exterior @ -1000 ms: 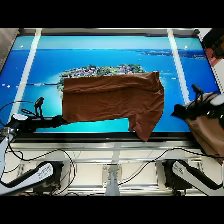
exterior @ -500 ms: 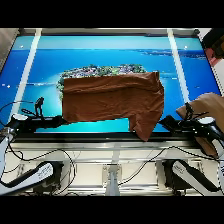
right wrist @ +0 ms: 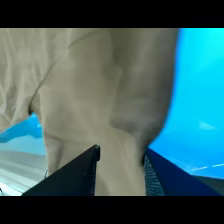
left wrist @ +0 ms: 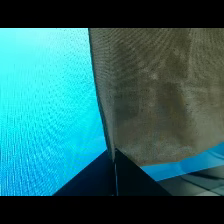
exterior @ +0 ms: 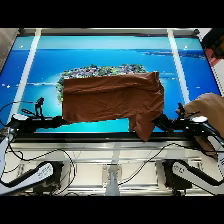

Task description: Fold the clothes and pants, and hang the long-sleeved shirts on hangers.

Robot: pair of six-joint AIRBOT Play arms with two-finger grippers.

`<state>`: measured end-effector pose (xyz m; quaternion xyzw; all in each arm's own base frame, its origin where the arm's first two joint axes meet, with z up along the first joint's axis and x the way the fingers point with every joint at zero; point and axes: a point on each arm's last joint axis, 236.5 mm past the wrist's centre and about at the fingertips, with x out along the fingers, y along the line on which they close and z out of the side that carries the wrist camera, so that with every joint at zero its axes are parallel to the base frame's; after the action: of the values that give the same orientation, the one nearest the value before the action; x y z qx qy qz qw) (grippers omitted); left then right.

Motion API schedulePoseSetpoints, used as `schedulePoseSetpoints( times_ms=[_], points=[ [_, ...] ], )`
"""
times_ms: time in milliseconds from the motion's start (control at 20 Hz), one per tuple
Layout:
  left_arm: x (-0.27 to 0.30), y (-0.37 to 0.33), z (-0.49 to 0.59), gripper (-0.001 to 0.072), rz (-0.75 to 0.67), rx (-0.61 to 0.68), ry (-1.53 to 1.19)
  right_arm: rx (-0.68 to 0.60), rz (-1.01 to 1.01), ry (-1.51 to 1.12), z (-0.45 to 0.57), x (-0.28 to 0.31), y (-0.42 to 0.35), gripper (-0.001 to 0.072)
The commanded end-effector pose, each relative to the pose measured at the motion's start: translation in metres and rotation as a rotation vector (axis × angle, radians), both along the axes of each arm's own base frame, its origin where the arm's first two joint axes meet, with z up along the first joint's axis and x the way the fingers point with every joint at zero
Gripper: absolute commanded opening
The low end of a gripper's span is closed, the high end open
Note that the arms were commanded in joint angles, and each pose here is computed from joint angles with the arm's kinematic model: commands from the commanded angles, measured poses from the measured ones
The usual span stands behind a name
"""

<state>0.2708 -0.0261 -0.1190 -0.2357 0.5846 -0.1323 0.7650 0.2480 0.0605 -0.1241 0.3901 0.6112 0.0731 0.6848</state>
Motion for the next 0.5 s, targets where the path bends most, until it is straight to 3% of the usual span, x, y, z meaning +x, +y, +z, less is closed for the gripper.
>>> schedulePoseSetpoints(
  times_ms=[0,100,250,450],
  points=[
    [0.0007,0.0001,0.0007,0.0017,0.001,0.000,-0.002,-0.054,0.031,-0.010,-0.0121,0.0016,0.0037,0.0362],
    [0.0007,0.0001,0.0007,0.0016,0.001,0.000,-0.002,-0.065,0.026,-0.016,-0.0130,0.0035,0.0015,0.0362],
    [0.0007,0.0001,0.0007,0.0017,0.001,0.000,-0.002,-0.070,0.045,-0.030,-0.0127,0.0037,0.0017,0.0251],
    [0.0008,0.0000,0.0009,0.0017,0.001,0.000,-0.003,-0.089,0.068,-0.072,-0.0041,0.0074,-0.0002,0.0240]
  ],
)
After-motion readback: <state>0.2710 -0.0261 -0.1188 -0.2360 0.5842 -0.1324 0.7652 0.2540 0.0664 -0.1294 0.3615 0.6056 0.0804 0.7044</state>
